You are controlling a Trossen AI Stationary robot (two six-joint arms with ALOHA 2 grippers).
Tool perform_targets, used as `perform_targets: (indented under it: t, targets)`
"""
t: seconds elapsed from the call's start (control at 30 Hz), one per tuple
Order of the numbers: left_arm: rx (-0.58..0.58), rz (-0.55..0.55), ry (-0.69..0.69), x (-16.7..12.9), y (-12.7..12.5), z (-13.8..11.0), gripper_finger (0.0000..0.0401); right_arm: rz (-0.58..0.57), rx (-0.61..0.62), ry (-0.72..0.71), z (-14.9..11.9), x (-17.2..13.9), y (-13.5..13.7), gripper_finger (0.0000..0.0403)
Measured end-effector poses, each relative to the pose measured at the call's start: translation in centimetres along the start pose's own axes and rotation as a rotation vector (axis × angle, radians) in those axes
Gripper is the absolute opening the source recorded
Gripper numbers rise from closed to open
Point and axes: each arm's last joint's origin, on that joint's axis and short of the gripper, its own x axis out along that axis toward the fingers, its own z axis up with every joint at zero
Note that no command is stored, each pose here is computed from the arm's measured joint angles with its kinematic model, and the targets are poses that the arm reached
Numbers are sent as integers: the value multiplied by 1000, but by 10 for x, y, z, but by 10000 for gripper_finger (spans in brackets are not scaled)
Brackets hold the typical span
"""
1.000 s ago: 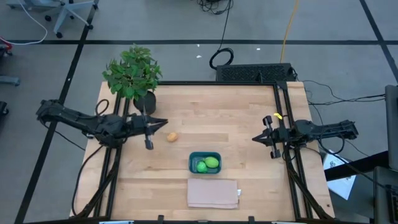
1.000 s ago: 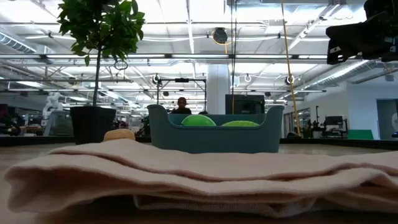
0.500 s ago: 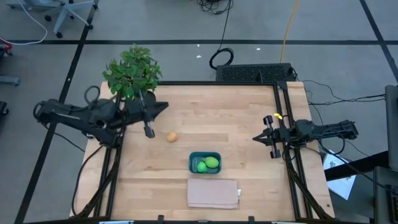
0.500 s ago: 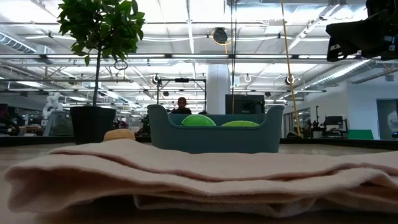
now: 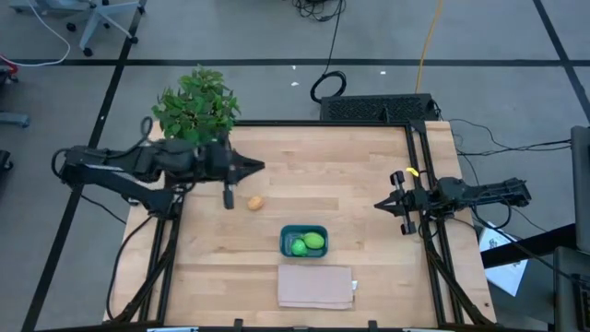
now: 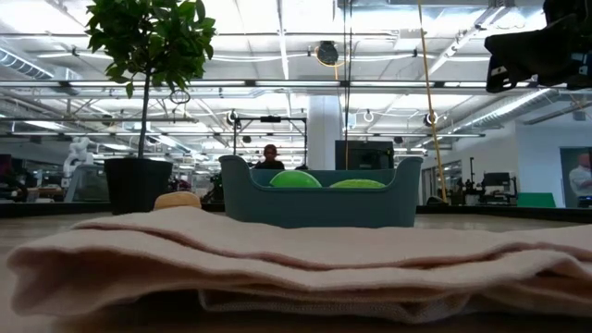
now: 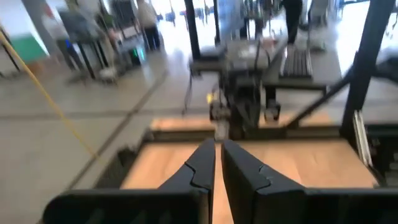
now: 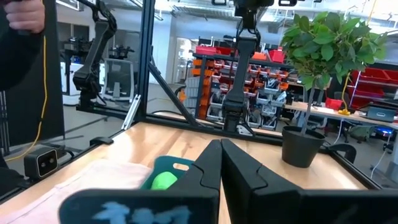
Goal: Pick and placing Produce into tupperware
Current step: Put the brown potato into the blue bin
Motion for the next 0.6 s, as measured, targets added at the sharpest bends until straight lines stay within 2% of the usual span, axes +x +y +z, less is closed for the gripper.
perform_targets:
  t: [0.3, 0.6]
  targets:
    - [-69, 18, 358, 33, 1, 3, 33, -6, 37, 9, -1, 0, 0, 0]
    - [-138, 14, 651, 47, 8, -3, 33, -68, 43, 91, -8, 1, -1, 0]
